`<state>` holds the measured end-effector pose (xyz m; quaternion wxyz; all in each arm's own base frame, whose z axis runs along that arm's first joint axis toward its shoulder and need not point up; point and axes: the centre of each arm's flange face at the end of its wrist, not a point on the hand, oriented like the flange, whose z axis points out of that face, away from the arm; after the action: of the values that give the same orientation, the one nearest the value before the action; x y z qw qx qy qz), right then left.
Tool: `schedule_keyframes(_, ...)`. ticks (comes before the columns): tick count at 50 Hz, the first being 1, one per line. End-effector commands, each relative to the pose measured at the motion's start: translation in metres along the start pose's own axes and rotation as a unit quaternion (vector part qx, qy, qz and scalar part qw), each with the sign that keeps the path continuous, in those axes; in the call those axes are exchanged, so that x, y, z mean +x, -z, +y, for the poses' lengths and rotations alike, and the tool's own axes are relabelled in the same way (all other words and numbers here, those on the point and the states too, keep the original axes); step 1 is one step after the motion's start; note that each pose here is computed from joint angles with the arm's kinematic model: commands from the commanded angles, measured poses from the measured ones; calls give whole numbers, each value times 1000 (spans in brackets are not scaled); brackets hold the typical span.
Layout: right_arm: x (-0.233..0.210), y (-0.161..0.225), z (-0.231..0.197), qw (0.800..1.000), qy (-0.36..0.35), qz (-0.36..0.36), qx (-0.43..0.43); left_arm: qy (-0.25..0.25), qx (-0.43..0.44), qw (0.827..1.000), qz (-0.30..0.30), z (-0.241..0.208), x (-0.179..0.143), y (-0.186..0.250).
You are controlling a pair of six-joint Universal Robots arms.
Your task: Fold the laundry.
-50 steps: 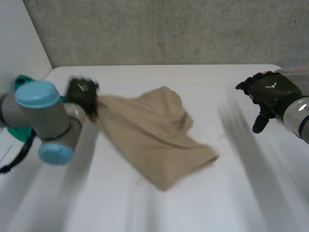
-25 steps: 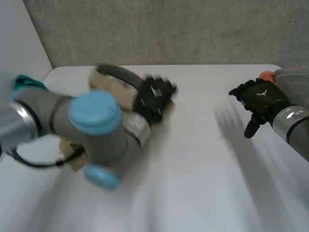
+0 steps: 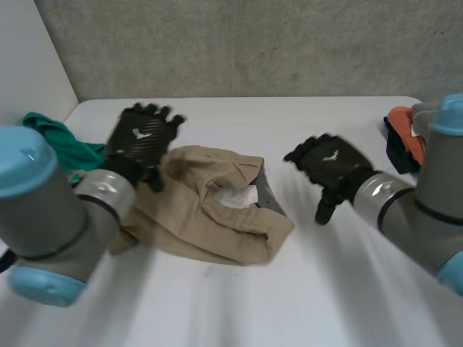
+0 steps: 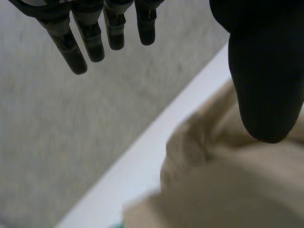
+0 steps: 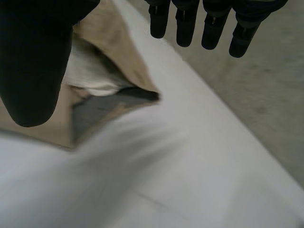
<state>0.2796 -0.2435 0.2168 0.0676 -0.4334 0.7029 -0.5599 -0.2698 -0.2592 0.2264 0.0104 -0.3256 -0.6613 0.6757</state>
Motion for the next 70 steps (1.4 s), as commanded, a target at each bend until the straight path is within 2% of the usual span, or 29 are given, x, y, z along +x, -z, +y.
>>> schedule_keyframes(1, -46, -2, 9, 997, 38, -71, -19, 39, -108, 993, 12, 28, -33, 4)
schedule_keyframes(6, -70, -15, 17, 987, 137, -85, 25, 53, -163, 985, 26, 51, -40, -2)
schedule_keyframes(13, -82, -39, 30, 965, 245, -72, 55, 48, -188, 981, 34, 72, -35, -16)
schedule_keyframes(23, -75, -65, 38, 971, 228, -48, 52, 56, -143, 988, 16, 62, -37, -26)
schedule_keyframes(27, -63, -65, 22, 980, 185, -20, 72, 62, -87, 994, -5, 39, -44, -27)
schedule_keyframes(31, -35, -45, -22, 981, 145, 23, 124, 68, -12, 997, -29, 2, -55, -23)
schedule_keyframes(34, -11, -15, -67, 975, 127, 56, 172, 73, 70, 993, -53, -44, -68, -13)
schedule_keyframes(39, 45, 32, -123, 965, 96, 119, 213, 83, 198, 971, -102, -128, -98, 23)
schedule_keyframes(43, 78, 65, -155, 959, 81, 152, 224, 89, 249, 956, -130, -170, -120, 48)
schedule_keyframes(48, 102, 93, -182, 953, 71, 171, 239, 99, 284, 941, -156, -205, -142, 73)
schedule_keyframes(54, 116, 106, -197, 944, 61, 186, 264, 112, 310, 931, -156, -226, -154, 86)
schedule_keyframes(58, 116, 92, -192, 948, 49, 179, 260, 113, 298, 938, -133, -219, -150, 70)
schedule_keyframes(61, 110, 67, -179, 956, 34, 163, 240, 117, 264, 950, -114, -198, -142, 38)
schedule_keyframes(65, 102, 15, -145, 969, 0, 155, 191, 117, 206, 968, -87, -155, -120, -21)
schedule_keyframes(70, 98, -44, -109, 968, -27, 188, 165, 92, 175, 976, -90, -105, -100, -87)
